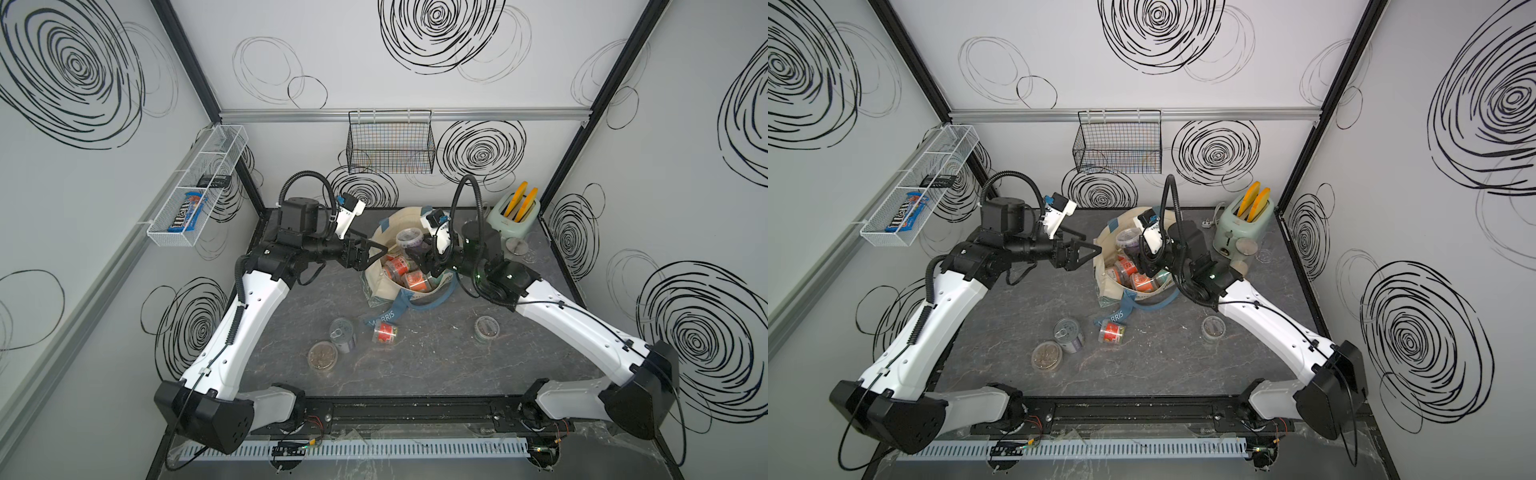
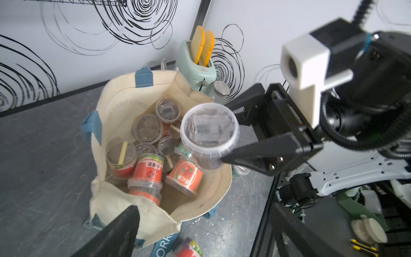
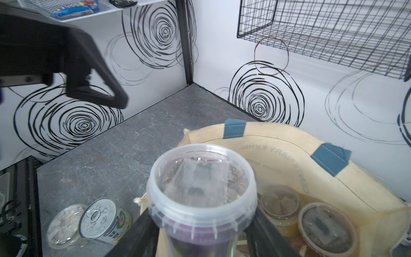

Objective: Take out the seed jars from the canvas bag
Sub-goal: Place the seed jar at the center of the board.

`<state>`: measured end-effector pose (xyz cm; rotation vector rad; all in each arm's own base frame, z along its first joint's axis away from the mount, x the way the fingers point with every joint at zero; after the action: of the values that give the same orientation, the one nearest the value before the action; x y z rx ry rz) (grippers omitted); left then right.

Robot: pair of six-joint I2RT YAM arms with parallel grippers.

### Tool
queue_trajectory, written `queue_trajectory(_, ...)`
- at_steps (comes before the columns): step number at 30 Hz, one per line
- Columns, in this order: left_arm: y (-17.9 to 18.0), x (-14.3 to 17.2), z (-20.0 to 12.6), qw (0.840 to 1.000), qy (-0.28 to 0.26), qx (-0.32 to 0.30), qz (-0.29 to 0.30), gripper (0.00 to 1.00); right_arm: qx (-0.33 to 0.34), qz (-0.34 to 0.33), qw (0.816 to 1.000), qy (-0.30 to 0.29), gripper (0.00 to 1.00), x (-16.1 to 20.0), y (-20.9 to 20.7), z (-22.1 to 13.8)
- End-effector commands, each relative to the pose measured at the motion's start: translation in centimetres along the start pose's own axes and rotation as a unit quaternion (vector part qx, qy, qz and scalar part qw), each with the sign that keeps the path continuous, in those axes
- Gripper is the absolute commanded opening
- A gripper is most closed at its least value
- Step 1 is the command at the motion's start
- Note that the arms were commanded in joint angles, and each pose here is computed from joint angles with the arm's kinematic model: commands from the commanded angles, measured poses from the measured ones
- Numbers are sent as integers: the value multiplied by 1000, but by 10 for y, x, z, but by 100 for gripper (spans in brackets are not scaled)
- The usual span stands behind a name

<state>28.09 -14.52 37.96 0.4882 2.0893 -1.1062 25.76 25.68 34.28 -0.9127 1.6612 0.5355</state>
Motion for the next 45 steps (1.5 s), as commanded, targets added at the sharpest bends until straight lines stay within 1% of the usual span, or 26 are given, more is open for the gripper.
queue_trajectory(1, -18, -14, 0, 997, -10, 69, -31, 96, 5, -11, 999, -48, 63, -15, 19, -13)
queue_trajectory(3, -20, -12, 2, 995, 0, 87, -39, 96, 0, -19, 999, -46, 63, -13, 32, -13)
queue_trajectory(5, -19, -10, 3, 995, 10, 86, -40, 96, -2, -29, 999, -44, 63, -11, 44, -11)
queue_trajectory(8, -11, -4, 5, 998, 26, 53, -33, 96, -7, -49, 998, -47, 63, -12, 57, -4)
queue_trajectory(11, 1, 4, 2, 999, 45, 7, -25, 96, -8, -86, 995, -45, 63, -12, 72, 9)
queue_trajectory(13, 8, 11, -4, 998, 60, -12, -25, 96, -10, -106, 993, -41, 63, -12, 82, 22)
queue_trajectory(16, 16, 18, -18, 996, 73, -30, -32, 96, -22, -114, 992, -54, 63, -13, 94, 39)
queue_trajectory(19, 30, 21, -40, 996, 58, -49, -52, 96, -36, -114, 990, -70, 63, -14, 103, 55)
queue_trajectory(22, 43, 29, -60, 994, 44, -70, -66, 96, -45, -118, 989, -73, 63, -12, 112, 72)
queue_trajectory(26, 61, 38, -76, 991, 36, -102, -79, 96, -69, -112, 988, -75, 63, -6, 129, 94)
queue_trajectory(28, 74, 42, -84, 987, 30, -124, -96, 96, -84, -106, 988, -76, 64, -3, 138, 106)
queue_trajectory(31, 93, 49, -92, 981, 24, -149, -122, 96, -96, -101, 987, -74, 64, 4, 149, 123)
queue_trajectory(38, 126, 65, -105, 974, 6, -171, -149, 96, -118, -91, 987, -56, 64, 26, 169, 170)
queue_trajectory(42, 147, 79, -109, 964, 14, -218, -150, 96, -133, -79, 986, -53, 64, 40, 178, 193)
queue_trajectory(45, 160, 88, -111, 957, 19, -246, -150, 96, -130, -80, 987, -40, 64, 52, 181, 208)
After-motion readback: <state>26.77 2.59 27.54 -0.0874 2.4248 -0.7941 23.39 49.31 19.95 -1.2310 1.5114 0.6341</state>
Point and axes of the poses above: each gripper's point midway between its finger pads, its own z axis out along the fingers, its own y axis along the line the jaws close on, x = y × z, the point moved 7 cm from there along -z, back along the fingers, and after that the axes turned 9 degrees about -z, right-handed, at the moved point
